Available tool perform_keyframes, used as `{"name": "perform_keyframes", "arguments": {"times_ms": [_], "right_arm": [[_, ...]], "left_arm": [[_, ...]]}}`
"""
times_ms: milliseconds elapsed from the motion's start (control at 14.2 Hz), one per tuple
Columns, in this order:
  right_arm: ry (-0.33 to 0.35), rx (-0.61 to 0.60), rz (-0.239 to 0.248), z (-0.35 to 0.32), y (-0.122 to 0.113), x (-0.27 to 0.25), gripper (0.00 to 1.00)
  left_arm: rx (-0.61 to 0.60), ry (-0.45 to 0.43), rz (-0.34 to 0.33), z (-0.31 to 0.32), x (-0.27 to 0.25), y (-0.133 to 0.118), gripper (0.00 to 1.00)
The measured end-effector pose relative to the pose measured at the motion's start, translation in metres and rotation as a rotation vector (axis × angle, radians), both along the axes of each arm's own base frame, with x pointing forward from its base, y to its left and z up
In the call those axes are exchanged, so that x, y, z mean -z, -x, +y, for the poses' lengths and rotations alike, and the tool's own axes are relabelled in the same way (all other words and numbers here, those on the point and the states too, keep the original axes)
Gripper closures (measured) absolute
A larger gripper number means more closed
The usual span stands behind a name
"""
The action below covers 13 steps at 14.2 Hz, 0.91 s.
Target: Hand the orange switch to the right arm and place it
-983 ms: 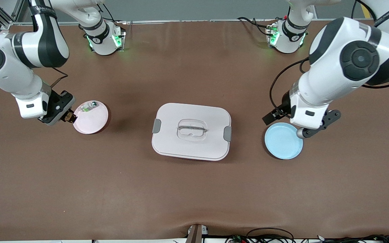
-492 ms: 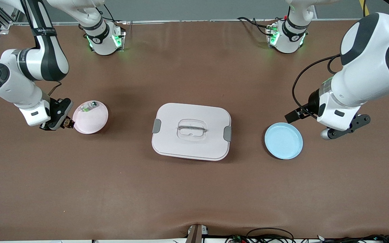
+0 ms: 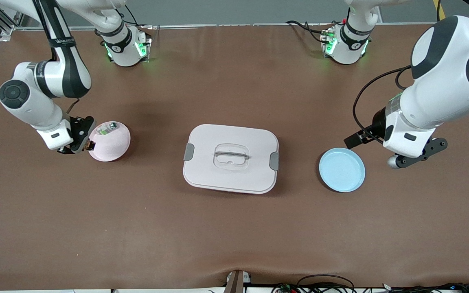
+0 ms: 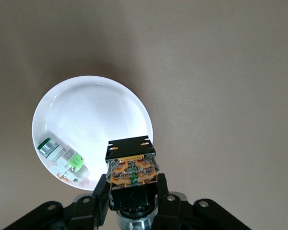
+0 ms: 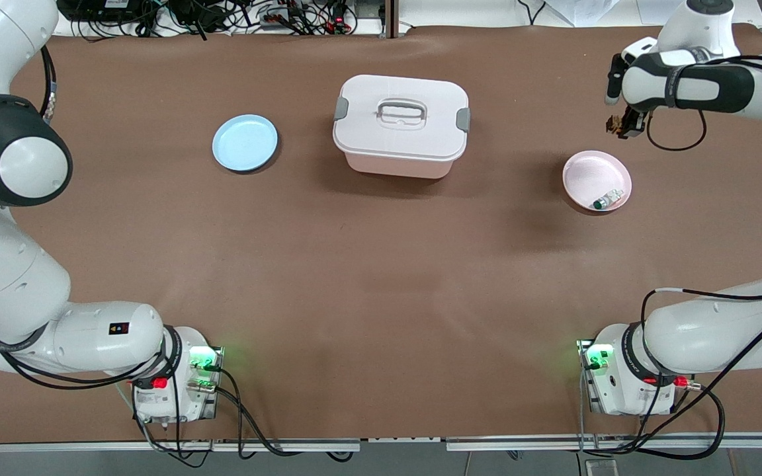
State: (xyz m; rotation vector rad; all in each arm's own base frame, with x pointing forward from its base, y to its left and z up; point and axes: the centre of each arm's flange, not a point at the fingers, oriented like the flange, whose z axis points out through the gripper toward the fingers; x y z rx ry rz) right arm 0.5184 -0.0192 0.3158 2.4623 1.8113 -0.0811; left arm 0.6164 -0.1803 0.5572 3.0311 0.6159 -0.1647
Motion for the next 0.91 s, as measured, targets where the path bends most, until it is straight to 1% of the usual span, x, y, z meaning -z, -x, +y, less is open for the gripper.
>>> {"name": "perform_keyframes", "arguments": {"times_ms": [211,421,562,632,772,913], "right_arm": [[-0.007,-0.009,-0.020,0.002,0.013,0.019,0.58],[-0.009,-0.012,-0.001,0.004,0.023,0.031,0.58],[-0.010,-0.016,0.012,0.005,0.029,0.039,0.58],[-0.010,-0.017,0.019,0.005,0.031,0.044,0.58],[-0.011,-0.020,0.034,0.007,0.035,0.053,0.58],[-0.012,-0.023,0.048,0.008,0.040,0.061,0.58]], "left_arm": [[-0.029,-0.001,0.000,0.018,0.000,-0.005,0.00],[-0.031,-0.002,-0.003,0.035,0.000,-0.010,0.00],[0.008,-0.001,-0.013,0.042,-0.003,-0.010,0.00],[0.030,-0.016,-0.028,0.045,-0.008,-0.009,0.00],[0.107,-0.060,-0.069,0.052,-0.025,-0.005,0.00],[0.203,-0.073,-0.097,0.063,-0.043,0.002,0.00]]}}
